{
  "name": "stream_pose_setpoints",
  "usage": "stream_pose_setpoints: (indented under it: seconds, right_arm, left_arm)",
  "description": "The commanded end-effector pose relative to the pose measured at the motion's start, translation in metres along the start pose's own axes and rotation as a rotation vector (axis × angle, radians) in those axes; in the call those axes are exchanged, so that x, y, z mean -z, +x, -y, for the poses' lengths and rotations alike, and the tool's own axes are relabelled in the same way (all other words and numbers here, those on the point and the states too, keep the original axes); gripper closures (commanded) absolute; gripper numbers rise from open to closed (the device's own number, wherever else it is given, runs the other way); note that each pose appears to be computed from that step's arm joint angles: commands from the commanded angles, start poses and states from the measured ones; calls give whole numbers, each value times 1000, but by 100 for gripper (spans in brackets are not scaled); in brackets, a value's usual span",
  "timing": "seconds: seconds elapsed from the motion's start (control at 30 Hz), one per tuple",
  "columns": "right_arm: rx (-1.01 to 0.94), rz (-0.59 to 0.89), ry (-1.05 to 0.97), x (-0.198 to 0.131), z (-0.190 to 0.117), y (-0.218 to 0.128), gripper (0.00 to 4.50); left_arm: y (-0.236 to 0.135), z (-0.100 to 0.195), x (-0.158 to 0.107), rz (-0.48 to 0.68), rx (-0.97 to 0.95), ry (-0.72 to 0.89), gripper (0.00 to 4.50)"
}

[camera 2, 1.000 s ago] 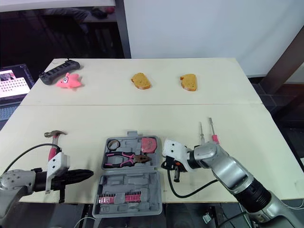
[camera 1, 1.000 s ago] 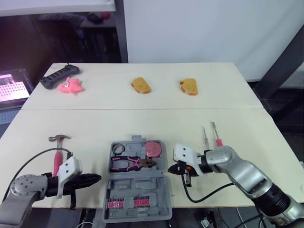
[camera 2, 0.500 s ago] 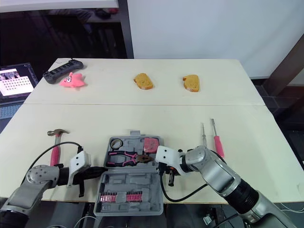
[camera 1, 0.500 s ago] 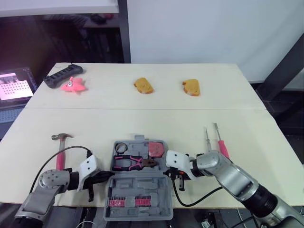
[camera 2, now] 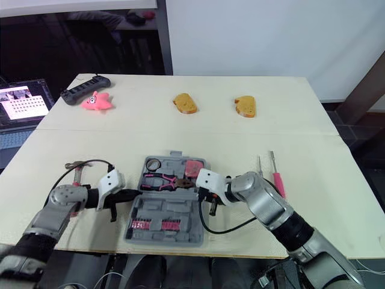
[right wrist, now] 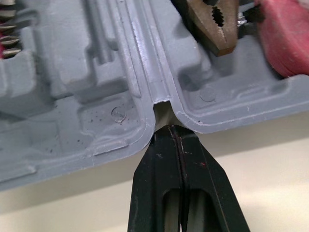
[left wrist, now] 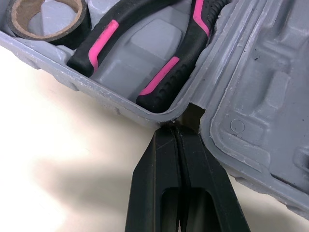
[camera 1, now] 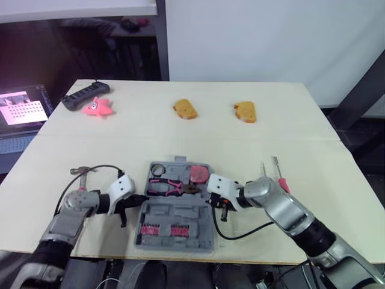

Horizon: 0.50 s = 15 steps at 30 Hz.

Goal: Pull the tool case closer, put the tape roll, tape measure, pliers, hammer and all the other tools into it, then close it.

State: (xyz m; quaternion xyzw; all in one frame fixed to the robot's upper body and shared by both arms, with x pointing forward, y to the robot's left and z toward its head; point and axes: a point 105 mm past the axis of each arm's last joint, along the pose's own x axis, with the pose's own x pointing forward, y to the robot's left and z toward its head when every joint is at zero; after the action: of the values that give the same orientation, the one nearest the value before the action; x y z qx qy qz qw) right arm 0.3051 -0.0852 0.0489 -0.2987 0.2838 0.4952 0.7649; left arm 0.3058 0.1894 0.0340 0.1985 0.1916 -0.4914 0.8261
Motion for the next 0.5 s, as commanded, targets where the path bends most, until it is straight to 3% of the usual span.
stream_pose_setpoints:
  seconds: [0.03, 0.5]
  right_arm:
    - [28, 67, -39, -19, 9, 2, 450]
    - [16, 62, -21, -17, 6, 8, 450]
  left_arm:
    - [18, 4, -7, 27, 39, 33, 446]
    - [25, 1, -13, 50, 39, 37, 446]
